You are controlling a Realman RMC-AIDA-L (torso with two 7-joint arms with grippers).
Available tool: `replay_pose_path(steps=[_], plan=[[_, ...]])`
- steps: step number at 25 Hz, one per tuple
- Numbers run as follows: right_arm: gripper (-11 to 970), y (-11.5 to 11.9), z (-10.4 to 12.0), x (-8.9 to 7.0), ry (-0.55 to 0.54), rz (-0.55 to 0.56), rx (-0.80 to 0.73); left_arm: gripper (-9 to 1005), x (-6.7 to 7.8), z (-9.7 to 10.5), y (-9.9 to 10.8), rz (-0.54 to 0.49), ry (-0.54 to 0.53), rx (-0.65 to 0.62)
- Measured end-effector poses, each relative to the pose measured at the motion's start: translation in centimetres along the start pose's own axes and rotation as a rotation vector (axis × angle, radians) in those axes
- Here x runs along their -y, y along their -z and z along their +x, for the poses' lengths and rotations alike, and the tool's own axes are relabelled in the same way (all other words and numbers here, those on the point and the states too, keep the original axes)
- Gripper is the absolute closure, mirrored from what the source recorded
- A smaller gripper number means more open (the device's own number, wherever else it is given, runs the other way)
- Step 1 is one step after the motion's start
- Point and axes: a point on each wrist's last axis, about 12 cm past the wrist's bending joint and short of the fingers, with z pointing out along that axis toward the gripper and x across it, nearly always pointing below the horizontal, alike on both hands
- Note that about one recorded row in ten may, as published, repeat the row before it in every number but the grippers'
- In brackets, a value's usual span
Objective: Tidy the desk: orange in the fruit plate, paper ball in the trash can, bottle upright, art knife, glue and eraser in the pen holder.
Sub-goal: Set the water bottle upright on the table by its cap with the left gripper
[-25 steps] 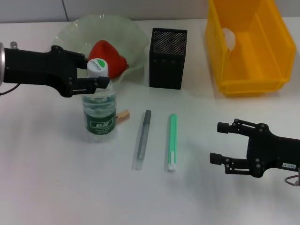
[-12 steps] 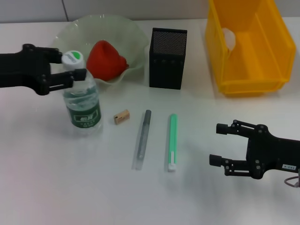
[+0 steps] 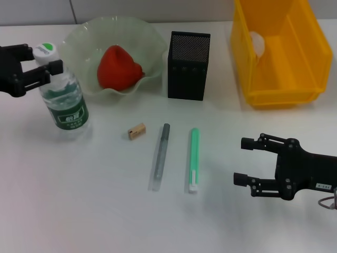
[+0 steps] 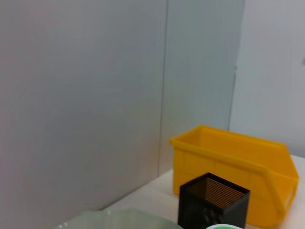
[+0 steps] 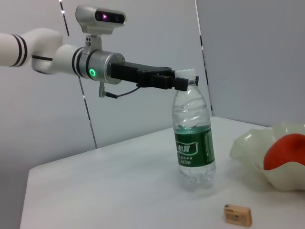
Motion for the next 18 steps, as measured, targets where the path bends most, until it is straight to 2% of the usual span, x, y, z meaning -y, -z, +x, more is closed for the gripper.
replay_pose_path(steps=[8,18], plan=[[135,0.0,0.0,-0.1,0.005,-0.001,0.002,508,-0.5,1.1,-0.3,-0.086,0.002,0.042],[135,0.1,0.1,-0.1,0.004,0.003,0.003,495,-0.9,1.8,-1.3,-0.116,0.015,0.035]])
